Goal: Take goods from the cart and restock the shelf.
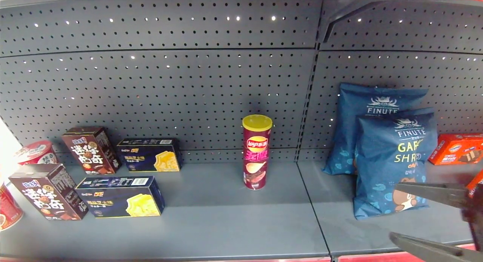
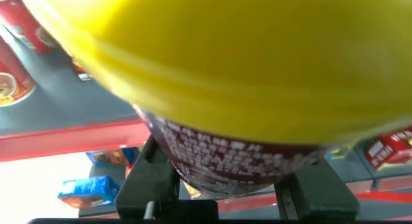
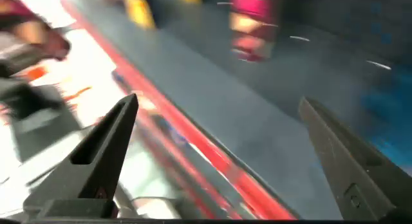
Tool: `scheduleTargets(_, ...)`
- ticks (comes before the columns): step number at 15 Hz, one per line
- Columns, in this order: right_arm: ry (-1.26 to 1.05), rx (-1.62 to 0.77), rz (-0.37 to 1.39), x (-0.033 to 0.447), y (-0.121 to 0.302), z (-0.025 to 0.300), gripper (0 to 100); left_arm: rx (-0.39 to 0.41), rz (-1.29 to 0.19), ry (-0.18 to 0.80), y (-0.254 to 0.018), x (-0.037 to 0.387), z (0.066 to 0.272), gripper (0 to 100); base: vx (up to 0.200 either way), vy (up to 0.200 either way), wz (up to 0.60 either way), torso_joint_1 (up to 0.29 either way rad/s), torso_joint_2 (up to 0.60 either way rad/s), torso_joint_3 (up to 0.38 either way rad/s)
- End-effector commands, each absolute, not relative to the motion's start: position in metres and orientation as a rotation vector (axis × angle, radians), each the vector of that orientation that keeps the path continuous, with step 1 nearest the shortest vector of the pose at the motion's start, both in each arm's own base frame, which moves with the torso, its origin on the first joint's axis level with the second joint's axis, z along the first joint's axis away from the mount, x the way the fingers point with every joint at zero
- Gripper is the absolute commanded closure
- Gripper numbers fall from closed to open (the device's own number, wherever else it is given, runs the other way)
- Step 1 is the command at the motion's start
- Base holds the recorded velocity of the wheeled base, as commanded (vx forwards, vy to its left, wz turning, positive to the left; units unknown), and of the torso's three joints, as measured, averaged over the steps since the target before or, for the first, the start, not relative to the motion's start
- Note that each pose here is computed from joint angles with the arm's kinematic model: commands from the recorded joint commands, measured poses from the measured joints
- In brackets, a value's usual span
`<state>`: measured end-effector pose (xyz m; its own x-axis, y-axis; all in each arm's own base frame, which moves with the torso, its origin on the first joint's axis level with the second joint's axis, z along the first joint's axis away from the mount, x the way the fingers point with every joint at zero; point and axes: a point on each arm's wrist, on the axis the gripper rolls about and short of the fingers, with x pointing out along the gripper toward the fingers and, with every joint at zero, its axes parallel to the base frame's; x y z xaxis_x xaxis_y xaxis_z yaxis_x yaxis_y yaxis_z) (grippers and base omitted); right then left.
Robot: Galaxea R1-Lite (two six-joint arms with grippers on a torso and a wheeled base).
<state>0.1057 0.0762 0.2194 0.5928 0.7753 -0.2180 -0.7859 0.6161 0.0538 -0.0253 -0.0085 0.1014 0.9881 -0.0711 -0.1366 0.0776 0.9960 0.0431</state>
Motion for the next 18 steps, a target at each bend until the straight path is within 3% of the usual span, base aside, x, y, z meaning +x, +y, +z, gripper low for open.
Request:
scheduleTargets(1, 0.308, -0.025, 1.033, 0.165, 0.114, 0.203, 0, 0.042, -0.084, 0.16, -0.008, -0.023, 0.094, 100, 0.0, 0.0, 0.0, 0.0, 0.0, 0.0)
scheduleTargets(5, 0.34, -0.043, 0.901, 0.231, 0.138, 0.2, 0, 0.037, -0.091, 0.18, -0.008, -0.022, 0.089, 100, 0.0, 0.0, 0.0, 0.0, 0.0, 0.0)
scheduleTargets(13, 0.391, -0.121, 0.786, 0.296, 0.19, 0.142, 0, 0.035, -0.083, 0.179, -0.008, -0.022, 0.089, 100, 0.0, 0.0, 0.0, 0.0, 0.0, 0.0)
scheduleTargets(18, 0.357, -0.076, 0.784, 0.322, 0.224, 0.129, 0, 0.034, -0.086, 0.181, -0.008, -0.022, 0.089, 100, 0.0, 0.0, 0.0, 0.0, 0.0, 0.0)
